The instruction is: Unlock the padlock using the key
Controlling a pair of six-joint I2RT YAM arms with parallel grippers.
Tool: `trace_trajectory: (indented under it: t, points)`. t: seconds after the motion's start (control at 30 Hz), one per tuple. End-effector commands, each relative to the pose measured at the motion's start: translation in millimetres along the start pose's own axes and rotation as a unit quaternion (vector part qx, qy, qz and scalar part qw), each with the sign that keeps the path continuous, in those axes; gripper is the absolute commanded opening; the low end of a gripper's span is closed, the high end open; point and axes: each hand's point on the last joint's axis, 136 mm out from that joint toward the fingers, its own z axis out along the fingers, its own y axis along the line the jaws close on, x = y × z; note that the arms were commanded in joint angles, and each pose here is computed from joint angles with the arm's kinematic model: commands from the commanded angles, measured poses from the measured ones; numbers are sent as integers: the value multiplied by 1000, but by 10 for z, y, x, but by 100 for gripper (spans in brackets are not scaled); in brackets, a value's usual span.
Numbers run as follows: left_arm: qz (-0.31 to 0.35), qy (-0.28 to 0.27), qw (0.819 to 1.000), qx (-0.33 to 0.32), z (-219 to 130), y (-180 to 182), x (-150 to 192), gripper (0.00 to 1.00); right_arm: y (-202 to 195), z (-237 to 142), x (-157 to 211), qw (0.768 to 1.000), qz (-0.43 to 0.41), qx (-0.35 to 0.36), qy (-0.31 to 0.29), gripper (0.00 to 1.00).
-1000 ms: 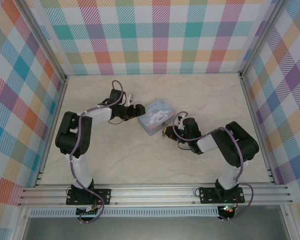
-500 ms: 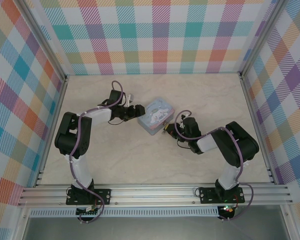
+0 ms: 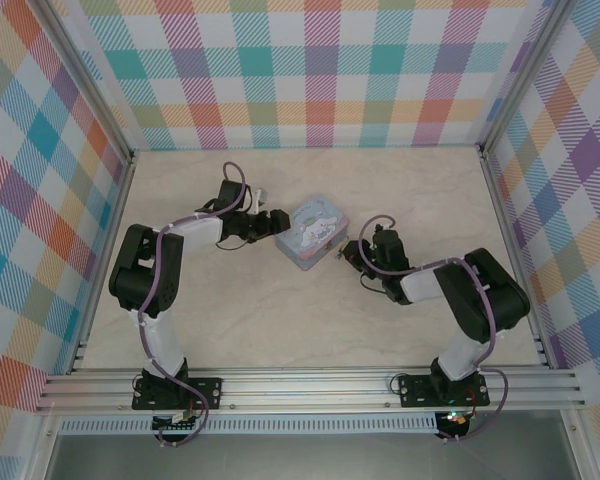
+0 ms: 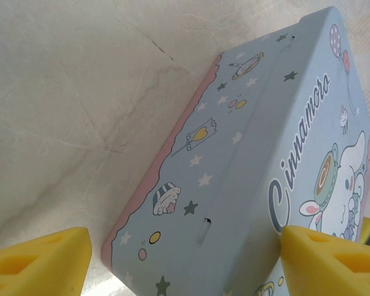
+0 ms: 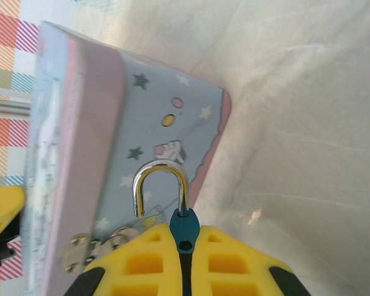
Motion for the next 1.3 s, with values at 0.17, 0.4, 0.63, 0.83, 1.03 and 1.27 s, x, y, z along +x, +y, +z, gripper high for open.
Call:
trace_trajectory:
  t: [0.17,0.4,0.63,0.83,1.03,1.27]
  points:
    - [-30,54,996,-70,65,394,158,78,8,-464,16,990,-123,57,26,0]
    - [-8,31,998,-61,-99,180,-165,82,-29,-919,198,973,-179,104,99,0]
    - [35,-56,996,-57,-609,-219,-531,96,41,-1115,396,971,-159,92,152,0]
    - [69,-147,985,-66,-1188,-454,-598,100,180,-1109,643,958,-164,91,218,0]
    - [78,-225,967,-94,-1755,-474,-423,100,349,-996,983,940,-181,91,275,0]
    - [58,-274,949,-142,-2205,-271,-50,100,430,-824,1439,917,-175,77,350,0]
